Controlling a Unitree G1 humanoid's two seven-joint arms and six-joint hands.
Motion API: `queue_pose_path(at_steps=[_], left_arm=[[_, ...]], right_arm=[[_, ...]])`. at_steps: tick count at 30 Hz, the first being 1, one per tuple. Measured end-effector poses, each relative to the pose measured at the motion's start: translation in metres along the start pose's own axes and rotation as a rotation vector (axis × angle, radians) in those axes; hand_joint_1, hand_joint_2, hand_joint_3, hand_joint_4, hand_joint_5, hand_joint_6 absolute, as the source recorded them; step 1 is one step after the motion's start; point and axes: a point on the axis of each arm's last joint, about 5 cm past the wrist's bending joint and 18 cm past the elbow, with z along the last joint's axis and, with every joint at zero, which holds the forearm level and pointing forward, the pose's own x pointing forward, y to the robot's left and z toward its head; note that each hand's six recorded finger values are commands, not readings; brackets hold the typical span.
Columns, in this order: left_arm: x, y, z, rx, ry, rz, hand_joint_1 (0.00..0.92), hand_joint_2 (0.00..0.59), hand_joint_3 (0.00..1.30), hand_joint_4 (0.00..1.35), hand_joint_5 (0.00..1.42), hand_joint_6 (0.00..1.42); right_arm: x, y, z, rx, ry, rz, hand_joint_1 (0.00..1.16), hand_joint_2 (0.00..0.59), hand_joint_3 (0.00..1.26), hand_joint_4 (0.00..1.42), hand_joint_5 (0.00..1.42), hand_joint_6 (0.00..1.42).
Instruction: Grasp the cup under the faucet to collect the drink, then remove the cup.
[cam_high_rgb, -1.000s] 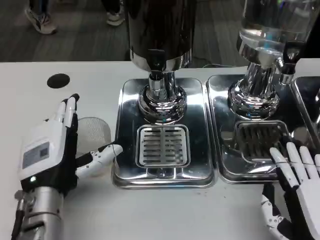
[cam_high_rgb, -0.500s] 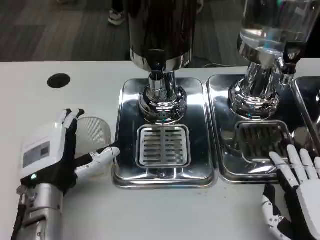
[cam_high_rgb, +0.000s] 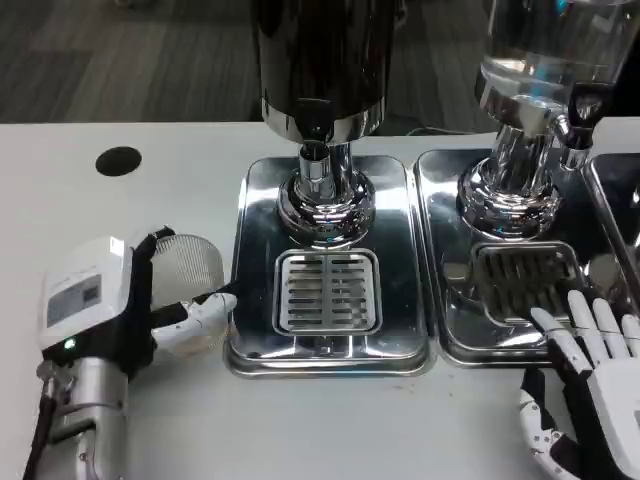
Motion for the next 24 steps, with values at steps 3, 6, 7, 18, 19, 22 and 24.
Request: queue_pose_path(at_steps=[3,6,7,18,19,22,24], left_arm=[[0.0004,0.0003,0.0007,0.003,0.004,-0.002,0.532,0.073,0.45,0.45,0.8,1.11],[0.0006,0.0011,0.0002,0.009,0.01,0.002,0.609,0.05,0.51,0.51,0.82,1.15],[0.0006,0.0012,-0.0001,0.01,0.013,0.002,0.64,0.045,0.53,0.52,0.83,1.16],[-0.002,0.0014,-0.0002,0.008,0.011,0.029,0.678,0.017,0.63,0.61,0.85,1.2],[-0.0026,0.0012,-0.0003,0.007,0.011,0.031,0.678,0.017,0.63,0.61,0.85,1.2],[-0.0054,-0.0003,-0.0007,0.006,0.012,0.042,0.677,0.016,0.64,0.61,0.85,1.2],[-0.0073,-0.0013,-0.0012,0.005,0.013,0.048,0.675,0.018,0.64,0.61,0.85,1.2]], right_arm=[[0.0001,0.0002,-0.0001,0.005,0.001,0.0,0.25,0.573,0.24,0.0,0.0,0.0],[0.0002,0.0005,-0.0004,0.007,0.001,0.002,0.25,0.573,0.24,0.0,0.0,0.0],[0.0004,0.0005,-0.0004,0.007,0.001,0.002,0.25,0.573,0.24,0.0,0.0,0.0],[0.0017,0.0008,0.0007,0.011,-0.004,0.001,0.24,0.578,0.25,0.0,0.0,0.0],[0.0017,0.001,0.0009,0.012,-0.004,0.002,0.24,0.579,0.25,0.0,0.0,0.0],[0.0016,0.0012,0.0012,0.014,-0.004,0.003,0.23,0.578,0.25,0.0,0.0,0.0],[0.0016,0.0013,0.0012,0.014,-0.004,0.003,0.23,0.577,0.25,0.0,0.0,0.0]])
